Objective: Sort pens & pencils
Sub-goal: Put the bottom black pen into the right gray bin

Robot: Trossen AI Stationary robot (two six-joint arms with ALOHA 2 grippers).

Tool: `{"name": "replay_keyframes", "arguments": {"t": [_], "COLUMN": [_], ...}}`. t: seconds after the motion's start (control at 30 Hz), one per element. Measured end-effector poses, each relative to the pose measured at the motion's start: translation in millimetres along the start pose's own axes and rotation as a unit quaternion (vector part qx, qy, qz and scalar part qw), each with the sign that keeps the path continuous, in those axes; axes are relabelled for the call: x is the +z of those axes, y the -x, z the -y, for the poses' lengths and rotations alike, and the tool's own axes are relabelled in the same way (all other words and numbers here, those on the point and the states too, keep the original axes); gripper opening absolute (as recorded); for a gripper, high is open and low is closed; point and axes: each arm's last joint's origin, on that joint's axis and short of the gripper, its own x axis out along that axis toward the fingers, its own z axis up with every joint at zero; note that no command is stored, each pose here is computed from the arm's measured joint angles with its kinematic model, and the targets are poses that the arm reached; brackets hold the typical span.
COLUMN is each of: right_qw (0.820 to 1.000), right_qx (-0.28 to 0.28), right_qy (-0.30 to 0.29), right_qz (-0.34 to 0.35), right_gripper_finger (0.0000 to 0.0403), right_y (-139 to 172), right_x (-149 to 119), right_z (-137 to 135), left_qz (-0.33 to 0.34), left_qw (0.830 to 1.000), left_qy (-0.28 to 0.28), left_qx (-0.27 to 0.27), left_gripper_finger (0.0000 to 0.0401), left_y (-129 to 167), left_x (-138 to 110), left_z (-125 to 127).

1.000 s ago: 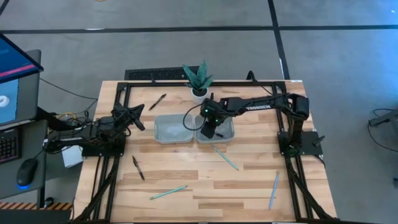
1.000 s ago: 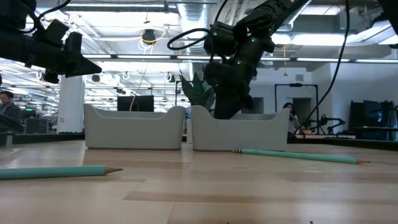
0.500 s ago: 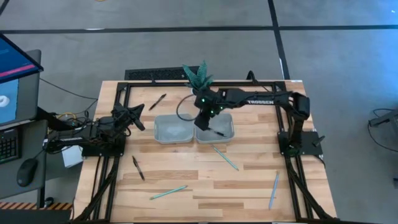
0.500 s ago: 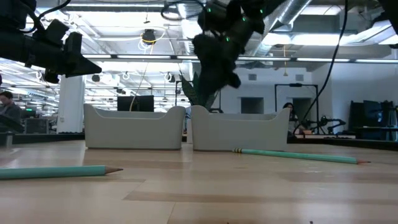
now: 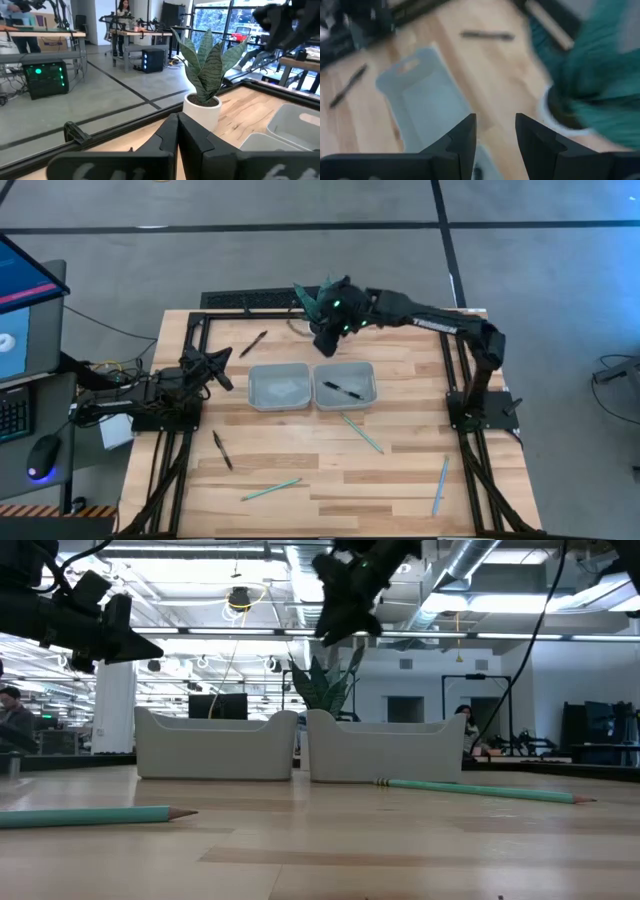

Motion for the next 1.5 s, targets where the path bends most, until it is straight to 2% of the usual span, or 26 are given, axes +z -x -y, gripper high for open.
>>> {"name": "replay_keyframes", "arguments": {"t": [0.2, 0.33, 0.47, 0.63, 0.9, 1.07, 1.23, 1.37, 1.5], "right_qw": [0.998, 0.997, 0.998, 0.999, 0.996, 0.997, 1.0, 0.998, 0.998], "right_qx": [-0.064, -0.071, -0.062, -0.035, -0.031, -0.049, -0.026, 0.005, 0.023], "right_qy": [0.002, -0.002, 0.006, 0.038, 0.032, 0.023, -0.017, -0.052, -0.057], "right_qz": [0.022, 0.035, 0.024, -0.014, -0.082, -0.047, 0.003, 0.021, 0.012], "right_gripper_finger": [0.0159, 0.0155, 0.0153, 0.0155, 0.0153, 0.0146, 0.0141, 0.0139, 0.014], "right_y": [55, 92, 117, 126, 137, 158, 171, 168, 150], "right_x": [-1, -6, -17, -31, -58, -89, -124, -149, -174], "right_z": [11, 12, 1, -25, -60, -75, -74, -75, -81], "left_qz": [0.0, 0.001, 0.002, 0.003, 0.003, 0.0, 0.0, -0.001, -0.001], "left_qw": [1.0, 1.0, 1.0, 0.999, 0.995, 0.995, 0.995, 0.994, 0.994], "left_qy": [-0.01, -0.016, 0.01, 0.038, 0.096, 0.096, 0.097, 0.109, 0.113], "left_qx": [0.0, 0.0, 0.0, 0.0, -0.001, 0.0, 0.0, -0.004, -0.004], "left_gripper_finger": [0.0, 0.0, 0.0, 0.0, 0.0, 0.0, 0.0, 0.0, 0.0], "left_y": [0, 0, 0, 0, 0, 0, 0, 0, 0], "left_x": [0, 0, 1, 1, 2, 1, 1, 1, 1], "left_z": [0, 0, 0, 0, 0, 0, 0, 0, 0]}}
